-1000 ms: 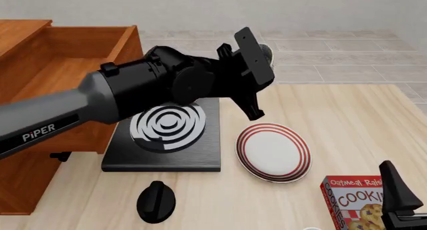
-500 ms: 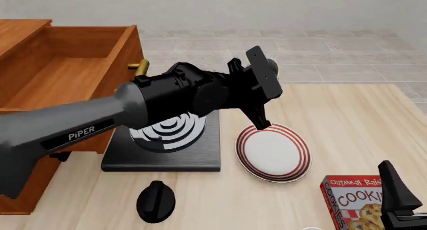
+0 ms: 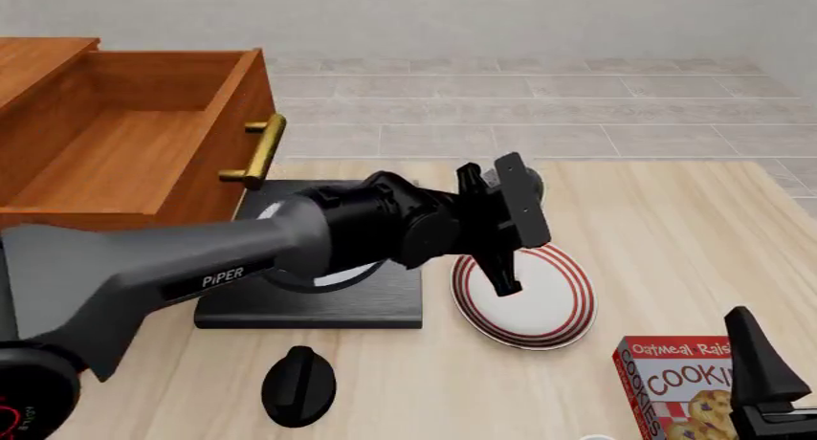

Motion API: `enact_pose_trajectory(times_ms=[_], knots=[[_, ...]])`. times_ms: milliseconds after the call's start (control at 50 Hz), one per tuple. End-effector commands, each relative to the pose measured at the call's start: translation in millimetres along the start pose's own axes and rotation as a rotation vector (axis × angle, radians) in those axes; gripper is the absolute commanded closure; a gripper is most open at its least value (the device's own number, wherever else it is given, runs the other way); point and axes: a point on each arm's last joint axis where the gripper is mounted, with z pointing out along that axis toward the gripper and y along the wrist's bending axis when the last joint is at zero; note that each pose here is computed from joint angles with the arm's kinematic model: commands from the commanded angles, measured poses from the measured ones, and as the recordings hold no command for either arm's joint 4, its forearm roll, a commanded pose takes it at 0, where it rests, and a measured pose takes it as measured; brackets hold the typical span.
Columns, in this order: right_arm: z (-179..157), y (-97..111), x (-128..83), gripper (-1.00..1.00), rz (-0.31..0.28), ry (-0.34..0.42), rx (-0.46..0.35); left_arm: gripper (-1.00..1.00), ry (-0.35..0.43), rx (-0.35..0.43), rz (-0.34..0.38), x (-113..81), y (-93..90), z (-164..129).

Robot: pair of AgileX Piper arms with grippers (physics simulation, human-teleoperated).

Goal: Pick the akita bowl in the top layer of the wooden cabinet and place it on the plate.

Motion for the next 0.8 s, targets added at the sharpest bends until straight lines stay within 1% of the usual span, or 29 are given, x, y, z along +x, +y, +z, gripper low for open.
enact_pose_trajectory(times_ms=[20,140,180,200,240,280,300,340,360,380,480,560,800], knots=[[0.0,0.0,-0.3,-1.0,0.007,-0.001,-0.001,1.0,0.024,0.031,0.058,6.7,-13.3,12.4],[-0.1,0.1,-0.6,-1.0,0.008,-0.002,-0.002,1.0,0.042,0.046,0.065,9.8,-16.3,21.8],[0.0,0.1,-0.5,-1.0,0.009,-0.002,-0.002,1.0,0.047,0.07,0.078,7.0,-25.5,23.8],[0.0,0.1,-0.4,-1.0,0.009,-0.002,-0.002,1.0,0.05,0.081,0.072,3.1,-28.5,24.0],[0.0,0.2,-0.2,-1.0,0.009,-0.001,-0.004,1.0,0.051,0.08,0.08,3.1,-27.4,25.9],[0.0,0.3,0.3,-1.0,0.009,-0.001,-0.005,1.0,0.054,0.087,0.08,2.1,-29.5,29.4],[0.1,0.3,0.4,-1.0,0.007,-0.001,-0.004,1.0,0.06,0.099,0.084,2.3,-34.6,33.1],[0.1,0.2,0.4,-1.0,0.008,-0.001,-0.004,1.0,0.062,0.099,0.085,4.4,-35.4,36.2],[0.1,0.2,0.3,-1.0,0.008,-0.001,-0.004,1.0,0.064,0.116,0.09,2.3,-43.1,37.2],[0.1,0.2,0.4,-1.0,0.008,-0.001,-0.003,1.0,0.065,0.11,0.087,4.8,-40.4,39.5],[0.1,0.3,0.7,-1.0,0.008,0.0,-0.005,1.0,0.075,0.116,0.095,8.5,-42.8,47.4],[0.1,0.3,0.6,-1.0,0.01,-0.001,-0.005,1.0,0.082,0.111,0.093,10.9,-38.2,51.8],[0.2,0.6,1.5,-1.0,0.006,0.0,-0.009,1.0,0.11,0.131,0.103,20.2,-44.1,61.6]])
